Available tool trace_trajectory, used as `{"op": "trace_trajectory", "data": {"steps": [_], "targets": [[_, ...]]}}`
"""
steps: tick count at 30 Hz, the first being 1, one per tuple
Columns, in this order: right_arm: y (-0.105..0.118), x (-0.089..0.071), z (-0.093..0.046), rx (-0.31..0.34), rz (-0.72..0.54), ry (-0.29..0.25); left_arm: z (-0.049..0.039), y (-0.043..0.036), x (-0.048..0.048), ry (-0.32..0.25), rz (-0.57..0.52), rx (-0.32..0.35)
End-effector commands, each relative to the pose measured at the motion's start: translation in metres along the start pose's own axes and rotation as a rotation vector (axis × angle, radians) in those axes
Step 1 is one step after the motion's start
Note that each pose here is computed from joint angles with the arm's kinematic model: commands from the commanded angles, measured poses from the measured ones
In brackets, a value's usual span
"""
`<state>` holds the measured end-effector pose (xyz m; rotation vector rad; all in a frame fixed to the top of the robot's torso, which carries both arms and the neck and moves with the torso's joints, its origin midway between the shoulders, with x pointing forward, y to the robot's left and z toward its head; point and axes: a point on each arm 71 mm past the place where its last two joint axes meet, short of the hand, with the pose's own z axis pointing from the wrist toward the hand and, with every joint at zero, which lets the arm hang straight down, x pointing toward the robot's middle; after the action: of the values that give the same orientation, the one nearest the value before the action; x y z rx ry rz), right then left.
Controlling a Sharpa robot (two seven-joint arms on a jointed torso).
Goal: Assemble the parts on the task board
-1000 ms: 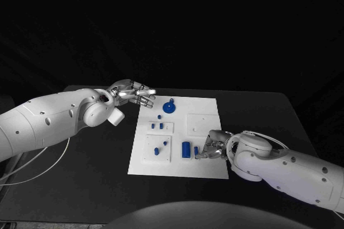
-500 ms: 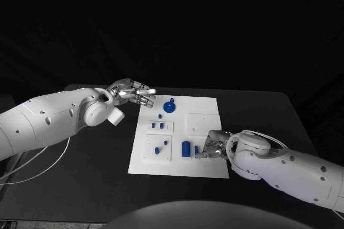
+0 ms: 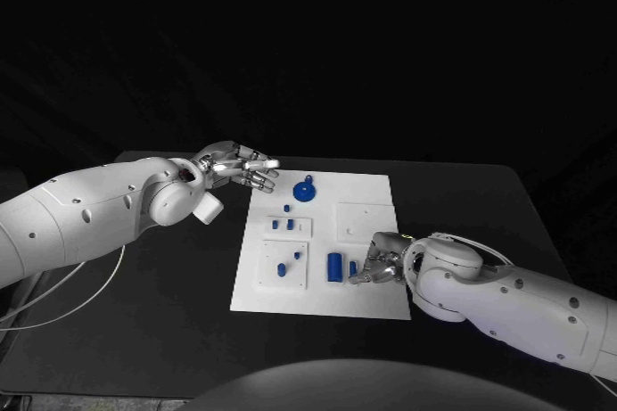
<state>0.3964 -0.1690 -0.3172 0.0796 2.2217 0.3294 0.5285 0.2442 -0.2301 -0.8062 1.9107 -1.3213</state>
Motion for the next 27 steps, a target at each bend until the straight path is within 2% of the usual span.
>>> {"op": "trace_trajectory", "data": {"steps": [1,12,27], "targets": [[-0.0042,-0.0001,0.0018,0.022,-0.012,-0.017,0.0003,-0.0008,0.0015,0.016,-0.001,0.006],[-0.0071,0.0006,0.0069,0.025,-0.001,-0.014,0.0003,-0.0005,0.0012,0.016,-0.001,0.005],[-0.008,0.0006,0.0069,0.006,0.044,-0.009,0.0003,-0.0004,0.001,0.015,-0.001,0.006]]}}
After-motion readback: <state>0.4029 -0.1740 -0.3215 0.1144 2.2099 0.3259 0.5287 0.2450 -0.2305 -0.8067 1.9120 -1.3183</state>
